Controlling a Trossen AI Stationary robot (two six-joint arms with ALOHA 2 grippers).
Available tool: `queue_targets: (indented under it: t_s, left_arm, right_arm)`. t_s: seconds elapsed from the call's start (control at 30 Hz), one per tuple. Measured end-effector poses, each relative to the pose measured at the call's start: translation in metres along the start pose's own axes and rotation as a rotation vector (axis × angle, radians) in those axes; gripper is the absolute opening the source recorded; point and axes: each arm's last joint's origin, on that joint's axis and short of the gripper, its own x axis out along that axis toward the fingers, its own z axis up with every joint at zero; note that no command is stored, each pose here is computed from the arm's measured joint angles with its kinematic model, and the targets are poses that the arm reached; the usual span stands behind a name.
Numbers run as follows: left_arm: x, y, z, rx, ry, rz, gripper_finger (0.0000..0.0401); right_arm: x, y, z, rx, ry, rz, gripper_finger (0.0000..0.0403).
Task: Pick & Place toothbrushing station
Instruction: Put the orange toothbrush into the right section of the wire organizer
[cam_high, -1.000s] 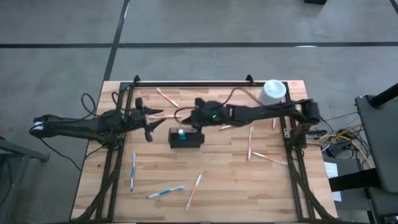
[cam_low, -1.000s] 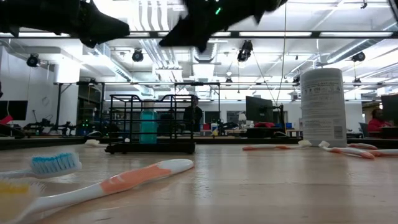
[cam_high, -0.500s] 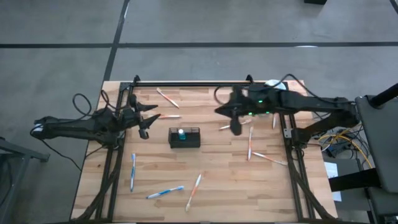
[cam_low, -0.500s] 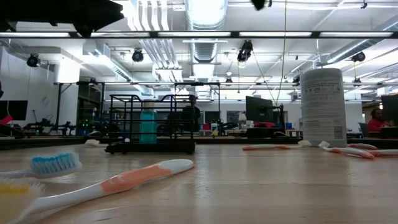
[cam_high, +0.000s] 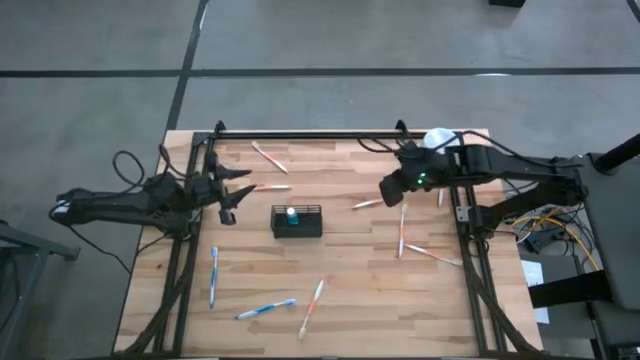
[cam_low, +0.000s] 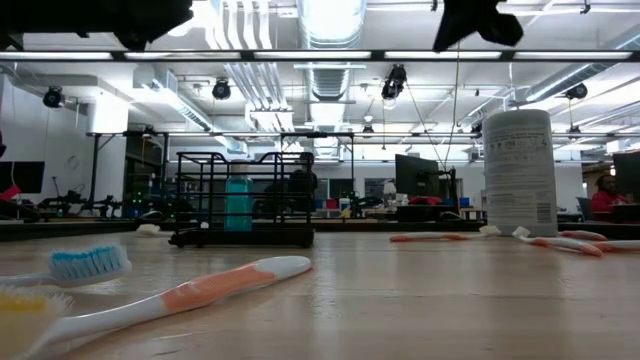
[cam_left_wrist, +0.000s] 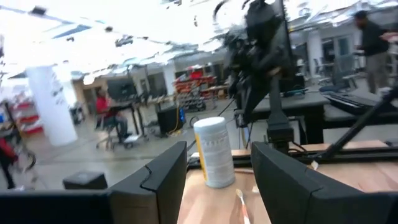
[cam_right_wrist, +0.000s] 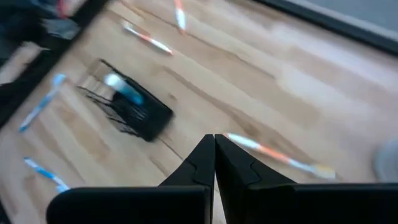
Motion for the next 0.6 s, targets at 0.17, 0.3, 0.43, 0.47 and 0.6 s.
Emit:
queue_targets:
  t_s: [0.17,0.3,0.43,0.47,0.6]
  left_arm:
    - [-0.009,0.0,-0.004,0.062,0.056,-0.052,0.0186]
    - [-0.019,0.001,-0.01,0.059,0.12,-0.071,0.0187]
    - [-0.026,0.001,-0.011,0.049,0.126,-0.134,0.0186]
    - [-0.027,0.001,-0.011,0.048,0.125,-0.146,0.0186]
    - [-0.035,0.002,-0.015,0.019,0.173,-0.16,0.0186]
  right_arm:
    - [0.024,0.002,-0.008,0.05,0.065,-0.066,0.0008]
    - [0.041,0.007,-0.011,0.056,0.114,-0.093,0.0008]
    - [0.053,0.011,-0.014,0.046,0.142,-0.119,0.0009]
    - [0.055,0.011,-0.014,0.045,0.144,-0.123,0.0009]
    - [0.059,0.012,-0.014,0.082,0.145,-0.132,0.0008]
